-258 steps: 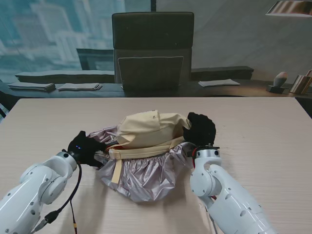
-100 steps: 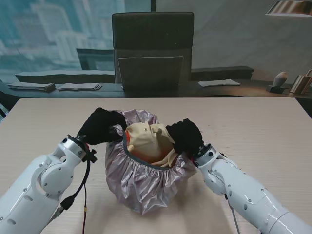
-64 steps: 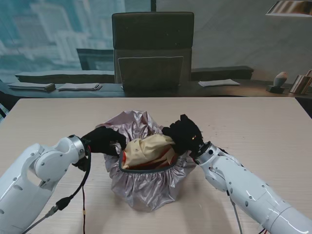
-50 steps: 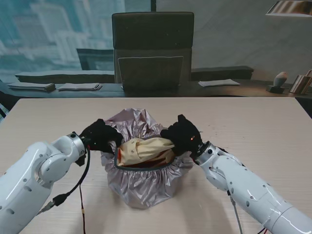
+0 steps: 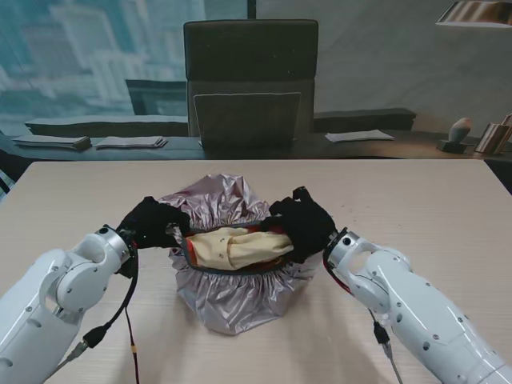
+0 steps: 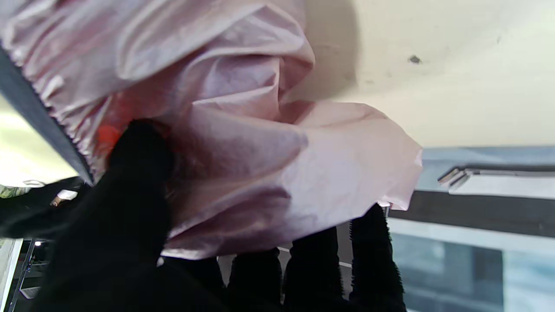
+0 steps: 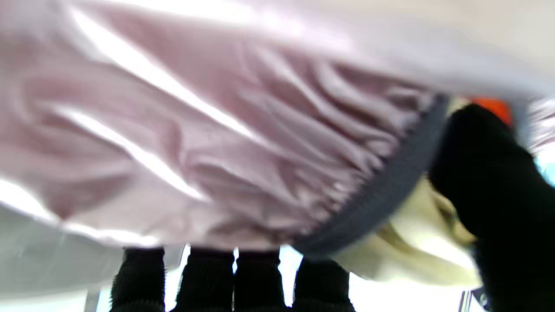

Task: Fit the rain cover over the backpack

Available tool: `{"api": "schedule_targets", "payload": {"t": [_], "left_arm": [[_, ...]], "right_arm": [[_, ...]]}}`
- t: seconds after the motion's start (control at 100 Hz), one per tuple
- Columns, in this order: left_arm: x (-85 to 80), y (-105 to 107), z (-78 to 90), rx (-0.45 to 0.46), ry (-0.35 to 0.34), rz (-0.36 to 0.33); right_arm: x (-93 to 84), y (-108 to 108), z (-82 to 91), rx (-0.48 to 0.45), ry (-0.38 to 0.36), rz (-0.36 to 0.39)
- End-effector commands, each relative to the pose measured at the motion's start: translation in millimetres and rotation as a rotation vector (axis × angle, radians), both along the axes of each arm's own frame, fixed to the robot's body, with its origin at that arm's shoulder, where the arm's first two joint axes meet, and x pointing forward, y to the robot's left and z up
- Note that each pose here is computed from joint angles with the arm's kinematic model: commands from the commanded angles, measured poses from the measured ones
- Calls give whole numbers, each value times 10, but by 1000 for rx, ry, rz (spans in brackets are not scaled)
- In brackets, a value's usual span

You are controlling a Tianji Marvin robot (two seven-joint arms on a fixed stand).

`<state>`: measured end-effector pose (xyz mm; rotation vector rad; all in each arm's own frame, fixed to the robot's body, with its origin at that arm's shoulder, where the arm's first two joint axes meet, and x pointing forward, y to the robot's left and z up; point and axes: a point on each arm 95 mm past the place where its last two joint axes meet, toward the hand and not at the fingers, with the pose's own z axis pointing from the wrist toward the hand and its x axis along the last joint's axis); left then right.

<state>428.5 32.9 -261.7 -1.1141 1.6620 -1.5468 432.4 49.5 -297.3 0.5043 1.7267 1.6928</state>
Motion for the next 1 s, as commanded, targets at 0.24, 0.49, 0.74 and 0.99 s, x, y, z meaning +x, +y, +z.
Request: {"api": "schedule_targets", "payload": {"t": [0.24, 0.49, 0.74, 0.99], "left_arm": [[-33, -18, -99, -67, 11, 23], [-38, -12, -113, -81, 9, 33], [-59, -38, -148, -127, 2, 61], [-106, -89, -168, -175, -20, 81]], "right_arm": [[-176, -241, -47, 181, 161, -71], [-387, -486, 92, 305, 63, -38], [-677, -765, 79, 300, 27, -21], [-909, -798, -83, 130, 117, 2]]}}
